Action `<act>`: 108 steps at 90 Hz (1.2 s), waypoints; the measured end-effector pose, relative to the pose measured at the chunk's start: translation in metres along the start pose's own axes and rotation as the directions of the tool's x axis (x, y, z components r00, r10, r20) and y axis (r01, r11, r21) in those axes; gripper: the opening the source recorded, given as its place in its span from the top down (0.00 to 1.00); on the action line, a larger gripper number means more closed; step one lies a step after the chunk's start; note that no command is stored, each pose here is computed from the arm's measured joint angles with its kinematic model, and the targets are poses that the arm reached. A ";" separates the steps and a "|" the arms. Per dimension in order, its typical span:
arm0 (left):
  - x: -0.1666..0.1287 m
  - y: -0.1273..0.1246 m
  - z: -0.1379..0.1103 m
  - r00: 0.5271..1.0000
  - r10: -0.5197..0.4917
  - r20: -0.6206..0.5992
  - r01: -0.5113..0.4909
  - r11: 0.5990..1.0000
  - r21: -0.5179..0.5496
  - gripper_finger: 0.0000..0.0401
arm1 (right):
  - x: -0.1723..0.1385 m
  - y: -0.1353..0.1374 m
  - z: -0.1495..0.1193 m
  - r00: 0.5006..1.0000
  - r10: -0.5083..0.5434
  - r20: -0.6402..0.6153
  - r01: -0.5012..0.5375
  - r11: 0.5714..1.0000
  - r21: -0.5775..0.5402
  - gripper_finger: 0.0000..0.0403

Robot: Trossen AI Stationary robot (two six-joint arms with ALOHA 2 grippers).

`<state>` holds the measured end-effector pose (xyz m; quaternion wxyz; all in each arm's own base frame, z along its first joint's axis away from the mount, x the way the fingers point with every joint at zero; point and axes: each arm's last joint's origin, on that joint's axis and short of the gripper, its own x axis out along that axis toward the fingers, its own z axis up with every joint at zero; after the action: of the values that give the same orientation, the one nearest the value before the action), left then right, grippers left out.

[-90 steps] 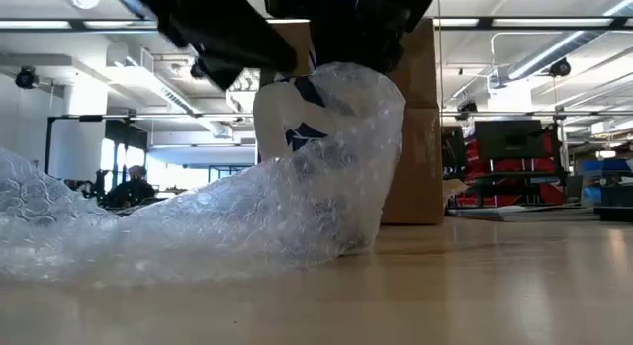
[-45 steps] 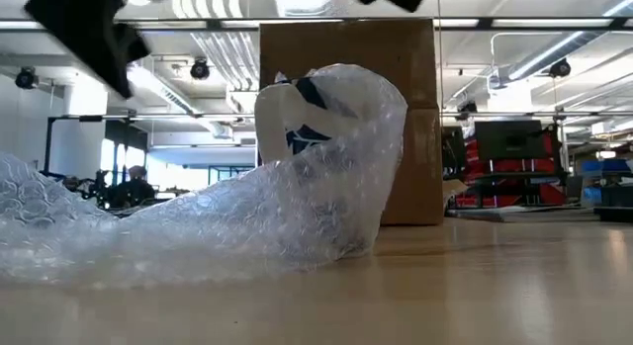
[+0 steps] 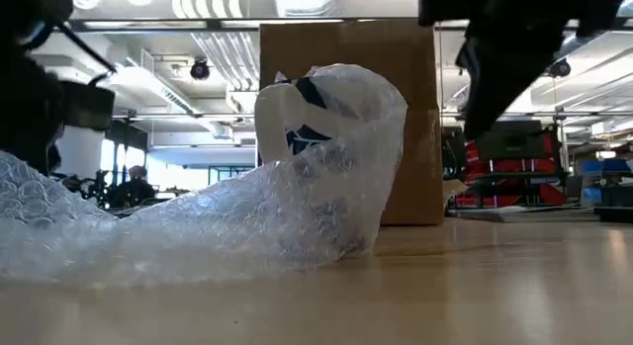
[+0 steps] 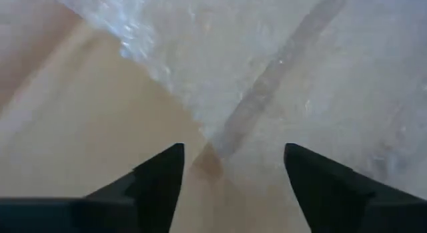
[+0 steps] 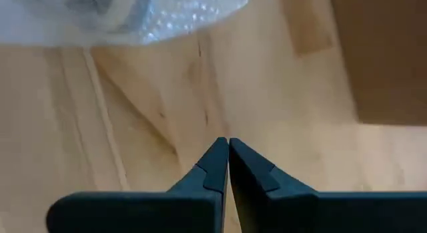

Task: Wrap mug
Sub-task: Wrap the blue mug in bubble wrap

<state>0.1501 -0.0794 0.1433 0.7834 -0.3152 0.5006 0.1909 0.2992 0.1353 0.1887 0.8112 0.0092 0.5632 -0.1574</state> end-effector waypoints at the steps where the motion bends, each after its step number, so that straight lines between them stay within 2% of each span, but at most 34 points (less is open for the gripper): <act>1: 0.002 0.001 -0.001 1.000 -0.007 0.002 0.007 1.000 -0.005 0.37 | 0.001 0.001 0.000 1.000 0.007 0.010 -0.008 1.000 0.004 1.00; 9: 0.014 0.006 -0.005 0.998 -0.048 0.038 0.048 0.999 -0.013 0.39 | 0.013 0.006 -0.002 0.995 0.061 0.081 -0.063 0.998 0.024 1.00; 16: 0.018 0.004 -0.004 0.995 -0.082 0.053 0.083 0.996 -0.016 0.48 | 0.018 0.010 0.000 0.982 0.110 0.152 -0.116 0.993 0.027 1.00; 29: 0.019 0.003 -0.004 0.993 -0.085 0.079 0.083 0.996 0.025 0.78 | 0.025 0.015 0.004 0.940 0.190 0.283 -0.202 0.979 0.012 1.00; 34: 0.016 -0.002 -0.001 0.989 -0.120 0.089 0.115 0.991 0.065 0.91 | 0.027 0.017 0.006 0.919 0.214 0.332 -0.232 0.973 0.014 1.00; 38: 0.011 -0.011 0.003 0.980 -0.169 0.109 0.159 0.983 0.089 0.96 | 0.029 0.018 0.007 0.904 0.229 0.362 -0.251 0.968 0.014 1.00; 43: 0.002 -0.021 0.008 0.966 -0.217 0.139 0.202 0.972 0.117 0.97 | 0.033 0.018 0.006 0.901 0.231 0.368 -0.252 0.968 0.008 1.00; 52: -0.012 -0.037 0.018 0.952 -0.245 0.186 0.207 0.958 0.201 0.99 | 0.038 0.020 0.005 0.906 0.226 0.358 -0.243 0.970 0.002 1.00; 60: -0.032 -0.059 0.032 0.909 -0.307 0.281 0.236 0.936 0.261 0.99 | 0.041 0.022 0.006 0.908 0.224 0.354 -0.239 0.971 -0.003 1.00; 77: -0.059 -0.090 0.057 0.851 -0.337 0.402 0.176 0.906 0.386 1.00 | 0.037 0.023 0.010 0.902 0.232 0.363 -0.242 0.970 -0.017 1.00; 93: -0.054 -0.119 0.079 0.821 -0.358 0.445 0.114 0.867 0.486 1.00 | 0.035 0.025 0.013 0.898 0.236 0.372 -0.249 0.968 -0.015 1.00; 108: -0.037 -0.152 0.102 0.814 -0.431 0.389 0.135 0.792 0.596 1.00 | 0.035 0.025 0.014 0.897 0.237 0.374 -0.250 0.968 -0.013 1.00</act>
<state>0.2950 -0.1196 0.2534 0.9625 -0.0931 0.2547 -0.0072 0.3297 0.1482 0.1579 0.9163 0.0639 0.3903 -0.0634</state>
